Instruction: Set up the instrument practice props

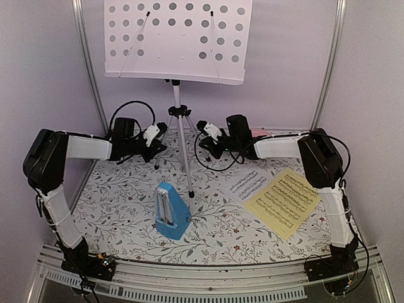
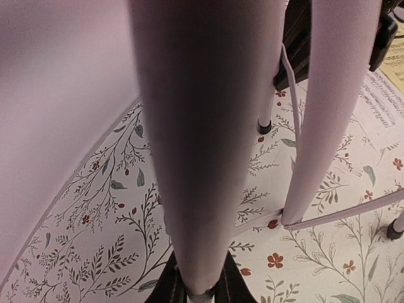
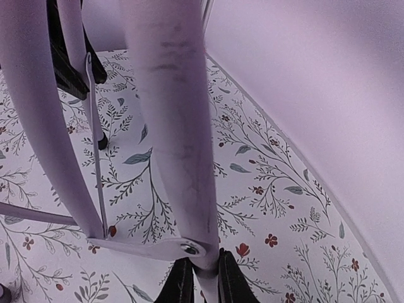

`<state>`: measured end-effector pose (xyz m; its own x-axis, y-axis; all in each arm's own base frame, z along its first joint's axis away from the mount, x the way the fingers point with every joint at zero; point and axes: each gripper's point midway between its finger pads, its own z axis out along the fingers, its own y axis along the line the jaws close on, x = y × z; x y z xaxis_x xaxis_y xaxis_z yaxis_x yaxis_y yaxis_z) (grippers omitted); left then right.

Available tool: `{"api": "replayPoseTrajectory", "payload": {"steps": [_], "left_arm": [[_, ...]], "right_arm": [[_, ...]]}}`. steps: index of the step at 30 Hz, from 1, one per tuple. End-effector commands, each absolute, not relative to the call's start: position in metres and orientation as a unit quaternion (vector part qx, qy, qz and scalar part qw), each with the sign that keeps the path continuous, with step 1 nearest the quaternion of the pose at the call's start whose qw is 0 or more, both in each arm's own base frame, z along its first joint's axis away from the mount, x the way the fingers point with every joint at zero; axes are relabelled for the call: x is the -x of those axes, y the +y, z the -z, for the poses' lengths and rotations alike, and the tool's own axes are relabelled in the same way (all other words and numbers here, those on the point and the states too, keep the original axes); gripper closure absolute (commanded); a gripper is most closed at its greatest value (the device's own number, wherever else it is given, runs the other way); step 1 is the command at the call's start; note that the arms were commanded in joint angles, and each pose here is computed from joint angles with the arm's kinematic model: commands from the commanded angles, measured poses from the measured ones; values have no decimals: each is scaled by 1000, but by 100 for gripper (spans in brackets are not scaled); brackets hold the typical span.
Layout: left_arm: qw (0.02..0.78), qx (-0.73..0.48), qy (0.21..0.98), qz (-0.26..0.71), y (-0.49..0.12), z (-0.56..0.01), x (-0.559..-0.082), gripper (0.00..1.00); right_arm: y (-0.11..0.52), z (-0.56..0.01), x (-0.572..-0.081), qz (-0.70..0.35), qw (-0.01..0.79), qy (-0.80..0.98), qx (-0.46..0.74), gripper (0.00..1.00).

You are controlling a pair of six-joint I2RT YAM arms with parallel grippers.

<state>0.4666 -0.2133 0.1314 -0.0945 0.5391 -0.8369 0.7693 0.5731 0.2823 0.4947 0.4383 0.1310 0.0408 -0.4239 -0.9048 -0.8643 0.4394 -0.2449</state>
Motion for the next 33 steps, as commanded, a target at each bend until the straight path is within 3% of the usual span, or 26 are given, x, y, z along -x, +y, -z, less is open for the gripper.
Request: {"api": "replayPoseTrajectory", "payload": {"steps": [1, 18, 33], "left_arm": [[523, -448, 720, 92, -218, -143, -482, 100], [551, -424, 718, 27, -198, -152, -532, 100], [550, -426, 718, 6, -194, -125, -575, 100]], "right_arm": [[406, -166, -504, -184, 553, 667, 464, 100], [349, -172, -527, -116, 563, 688, 443, 100], [304, -164, -563, -63, 566, 707, 420, 100]]}}
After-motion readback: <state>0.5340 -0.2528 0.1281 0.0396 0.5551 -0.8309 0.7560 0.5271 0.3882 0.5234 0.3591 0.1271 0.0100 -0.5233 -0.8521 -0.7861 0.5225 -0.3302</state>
